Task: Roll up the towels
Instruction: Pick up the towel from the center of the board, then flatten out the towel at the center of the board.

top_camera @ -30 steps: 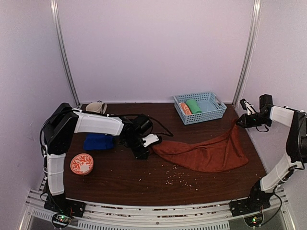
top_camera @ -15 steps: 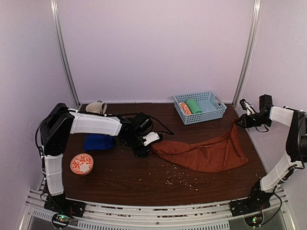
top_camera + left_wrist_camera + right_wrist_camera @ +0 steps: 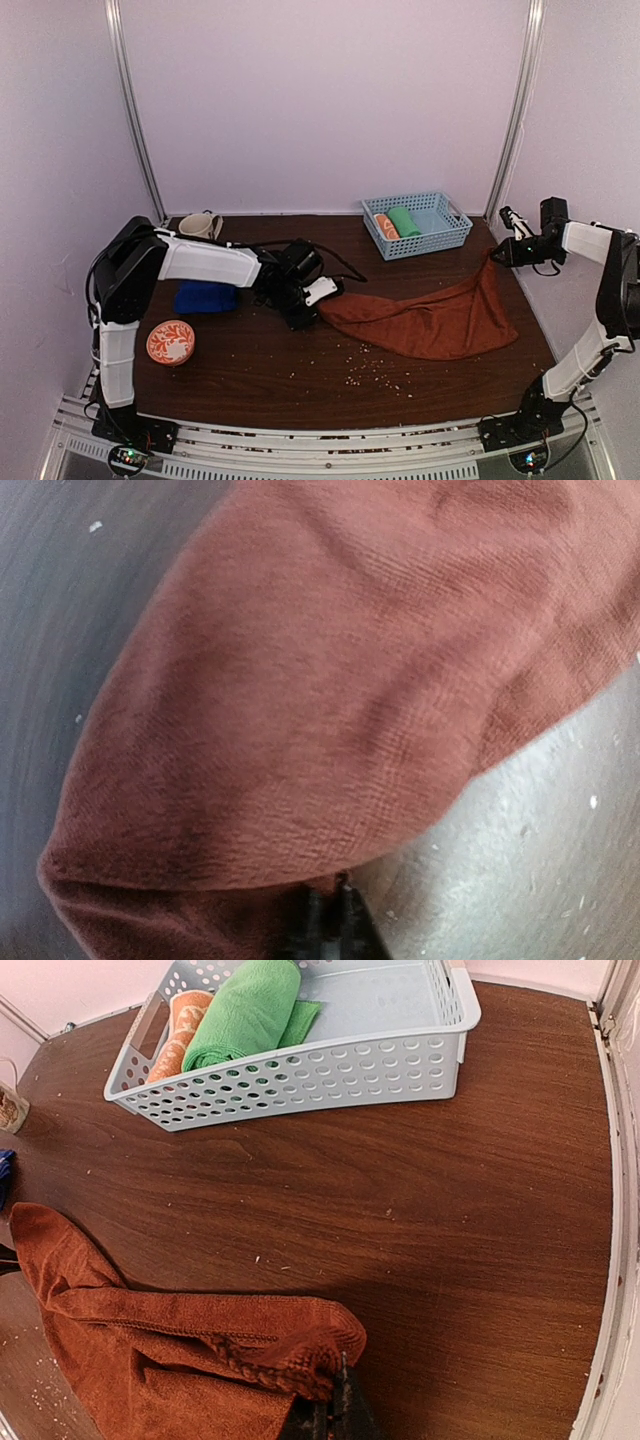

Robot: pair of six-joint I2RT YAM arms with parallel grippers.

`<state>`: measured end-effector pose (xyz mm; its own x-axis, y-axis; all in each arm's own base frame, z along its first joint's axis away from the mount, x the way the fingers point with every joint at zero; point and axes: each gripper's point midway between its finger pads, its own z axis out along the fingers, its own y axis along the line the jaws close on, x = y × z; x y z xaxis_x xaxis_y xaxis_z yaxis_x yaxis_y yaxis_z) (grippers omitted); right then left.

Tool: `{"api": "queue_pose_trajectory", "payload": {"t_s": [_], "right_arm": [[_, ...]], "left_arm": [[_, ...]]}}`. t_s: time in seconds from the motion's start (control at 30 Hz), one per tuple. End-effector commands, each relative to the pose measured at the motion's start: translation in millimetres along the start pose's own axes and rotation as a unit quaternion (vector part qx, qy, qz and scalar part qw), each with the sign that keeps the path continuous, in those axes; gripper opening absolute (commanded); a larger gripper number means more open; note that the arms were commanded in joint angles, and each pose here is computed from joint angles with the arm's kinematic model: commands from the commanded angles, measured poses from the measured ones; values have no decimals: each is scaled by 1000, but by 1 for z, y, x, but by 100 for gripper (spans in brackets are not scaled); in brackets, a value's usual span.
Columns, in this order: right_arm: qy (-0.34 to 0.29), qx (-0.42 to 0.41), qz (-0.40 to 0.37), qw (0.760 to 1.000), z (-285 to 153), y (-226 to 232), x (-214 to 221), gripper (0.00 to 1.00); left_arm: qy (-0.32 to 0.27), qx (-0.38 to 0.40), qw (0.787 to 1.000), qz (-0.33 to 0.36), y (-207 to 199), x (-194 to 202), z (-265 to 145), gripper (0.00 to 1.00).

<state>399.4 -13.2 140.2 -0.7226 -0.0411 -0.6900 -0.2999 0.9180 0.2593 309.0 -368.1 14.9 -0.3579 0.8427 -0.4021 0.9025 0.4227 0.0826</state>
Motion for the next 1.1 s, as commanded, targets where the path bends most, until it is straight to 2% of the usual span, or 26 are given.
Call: {"api": "queue_pose_trajectory", "payload": {"t_s": [0.0, 0.1, 0.23, 0.37, 0.53, 0.63, 0.77, 0.93, 1.07], "right_arm": [[-10, -9, -7, 1000, -4, 7, -6, 0], [-14, -9, -14, 1000, -8, 7, -16, 0], [-30, -10, -28, 999, -22, 8, -47, 0], [-69, -12, -35, 997, -49, 9, -90, 0], [-134, 5, -49, 990, -101, 13, -138, 0], [-161, 11, -57, 985, -125, 20, -149, 0], [-179, 7, -67, 982, -145, 37, -150, 0], [-195, 16, -91, 976, -171, 60, -140, 0], [-198, 20, -118, 973, -196, 88, -121, 0]], "left_arm": [[90, 11, 996, -14, -13, 60, 21, 0], [34, -30, 999, -14, 5, 27, -16, 0], [-68, -120, 990, -42, 55, -28, -99, 0], [-162, -252, 949, -99, 120, -52, -199, 0], [-246, -342, 896, -139, 158, -48, -301, 0], [-265, -353, 887, -136, 156, -42, -324, 0], [-293, -318, 893, -125, 138, -43, -339, 0], [-336, -295, 886, -125, 116, -32, -367, 0], [-367, -276, 883, -97, 86, -18, -385, 0]]}}
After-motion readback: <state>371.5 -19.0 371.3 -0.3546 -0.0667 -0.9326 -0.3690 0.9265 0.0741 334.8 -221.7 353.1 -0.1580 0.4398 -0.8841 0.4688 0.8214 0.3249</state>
